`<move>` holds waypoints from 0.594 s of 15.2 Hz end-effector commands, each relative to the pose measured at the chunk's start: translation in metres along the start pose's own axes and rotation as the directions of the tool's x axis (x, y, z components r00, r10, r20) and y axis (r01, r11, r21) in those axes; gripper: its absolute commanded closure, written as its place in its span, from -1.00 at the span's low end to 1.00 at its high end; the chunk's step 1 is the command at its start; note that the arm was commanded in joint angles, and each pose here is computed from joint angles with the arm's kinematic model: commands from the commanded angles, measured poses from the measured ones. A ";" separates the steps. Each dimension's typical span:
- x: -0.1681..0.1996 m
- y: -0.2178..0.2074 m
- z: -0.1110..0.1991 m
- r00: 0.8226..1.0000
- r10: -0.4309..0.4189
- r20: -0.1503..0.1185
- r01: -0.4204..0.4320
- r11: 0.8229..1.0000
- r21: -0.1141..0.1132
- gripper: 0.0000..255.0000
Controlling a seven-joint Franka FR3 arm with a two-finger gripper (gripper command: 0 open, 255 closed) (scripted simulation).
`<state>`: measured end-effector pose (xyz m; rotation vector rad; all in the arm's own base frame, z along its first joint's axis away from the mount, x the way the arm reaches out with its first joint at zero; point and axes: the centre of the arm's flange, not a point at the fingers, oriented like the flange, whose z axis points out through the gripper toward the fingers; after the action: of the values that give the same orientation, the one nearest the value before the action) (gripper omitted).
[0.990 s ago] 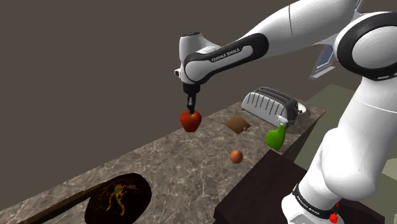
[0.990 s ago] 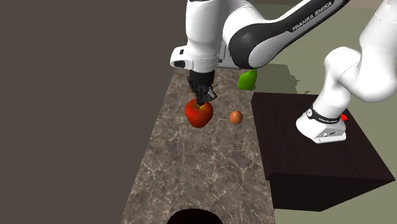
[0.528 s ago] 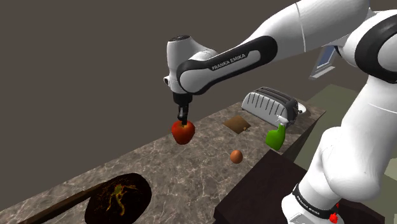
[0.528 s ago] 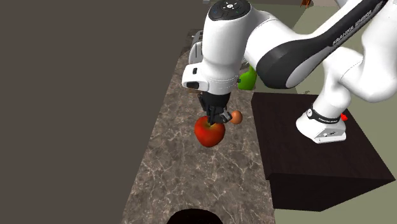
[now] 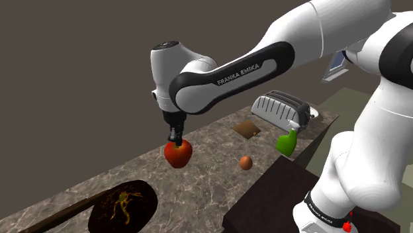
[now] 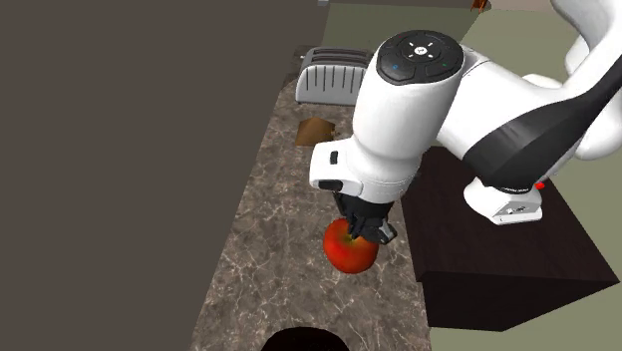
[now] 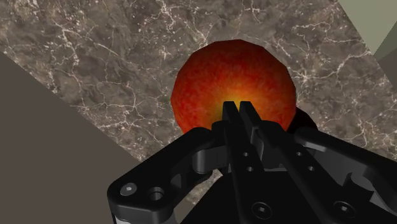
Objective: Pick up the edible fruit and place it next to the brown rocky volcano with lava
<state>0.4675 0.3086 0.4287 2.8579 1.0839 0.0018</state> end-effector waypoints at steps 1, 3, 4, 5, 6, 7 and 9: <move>0.009 -0.027 -0.001 1.000 0.001 0.000 -0.001 1.000 0.000 1.00; 0.016 -0.052 -0.004 1.000 0.001 0.000 -0.001 1.000 0.000 1.00; 0.020 -0.065 -0.005 1.000 0.001 0.000 -0.001 1.000 0.000 1.00; 0.023 -0.077 -0.006 1.000 0.001 0.000 -0.001 1.000 0.000 1.00; 0.027 -0.090 -0.007 1.000 0.001 0.000 -0.001 1.000 0.000 1.00; 0.031 -0.102 -0.008 1.000 0.001 0.000 -0.001 1.000 0.000 1.00; 0.038 -0.128 -0.010 1.000 0.001 0.000 -0.001 1.000 0.000 1.00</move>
<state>0.4149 0.4187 0.4254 2.8579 1.0855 0.0029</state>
